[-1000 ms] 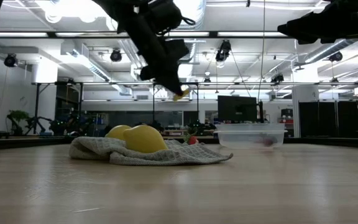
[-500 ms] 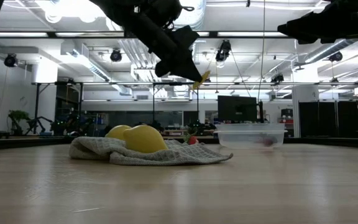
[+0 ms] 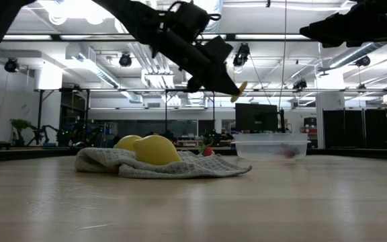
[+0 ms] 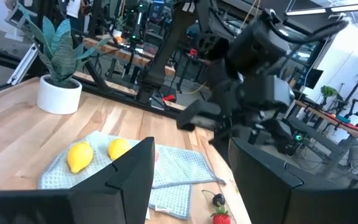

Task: Pick and placing Produce into tupperware
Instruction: Put the yellow yellow zucchini into the transparent bin

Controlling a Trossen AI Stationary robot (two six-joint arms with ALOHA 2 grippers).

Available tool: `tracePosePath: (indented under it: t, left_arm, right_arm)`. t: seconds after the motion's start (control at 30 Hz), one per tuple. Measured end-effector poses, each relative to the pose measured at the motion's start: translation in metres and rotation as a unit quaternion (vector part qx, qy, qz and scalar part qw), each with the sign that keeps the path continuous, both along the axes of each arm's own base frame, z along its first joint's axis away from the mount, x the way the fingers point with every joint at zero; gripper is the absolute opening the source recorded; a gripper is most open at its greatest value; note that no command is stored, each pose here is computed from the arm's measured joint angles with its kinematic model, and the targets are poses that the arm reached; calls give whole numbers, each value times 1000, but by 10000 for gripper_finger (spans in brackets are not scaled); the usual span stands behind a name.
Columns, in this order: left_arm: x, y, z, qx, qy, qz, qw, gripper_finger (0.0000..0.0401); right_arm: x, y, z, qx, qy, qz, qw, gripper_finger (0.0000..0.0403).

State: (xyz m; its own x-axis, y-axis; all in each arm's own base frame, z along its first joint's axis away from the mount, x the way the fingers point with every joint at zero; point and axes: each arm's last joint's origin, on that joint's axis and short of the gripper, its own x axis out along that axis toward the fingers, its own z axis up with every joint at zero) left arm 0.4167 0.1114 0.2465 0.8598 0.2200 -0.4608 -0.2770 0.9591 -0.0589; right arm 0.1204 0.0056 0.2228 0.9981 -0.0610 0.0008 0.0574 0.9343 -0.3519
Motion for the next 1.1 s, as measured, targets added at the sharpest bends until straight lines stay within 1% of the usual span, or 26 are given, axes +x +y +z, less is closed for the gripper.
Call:
tracePosePath:
  t: [0.17, 0.33, 0.53, 0.67, 0.83, 1.1]
  left_arm:
    - [24, 5, -9, -9, -6, -20, 1000, 0]
    - [45, 10, -29, -19, 9, -30, 999, 0]
    - [65, 16, -36, -8, 2, -34, 999, 0]
    - [72, 19, -38, -14, -4, -46, 999, 0]
    - [76, 21, -50, -19, 2, -51, 999, 0]
    - [76, 21, -54, -22, 7, -50, 998, 0]
  right_arm:
    - [0, 0, 0, 0, 1, -1, 1000, 198]
    - [0, 0, 0, 0, 2, -1, 1000, 198]
    - [0, 0, -1, 0, 4, -1, 1000, 198]
    - [0, 0, -1, 0, 4, -1, 1000, 198]
    - [0, 0, -1, 0, 4, -1, 1000, 199]
    - [0, 0, -1, 0, 4, 0, 1000, 199]
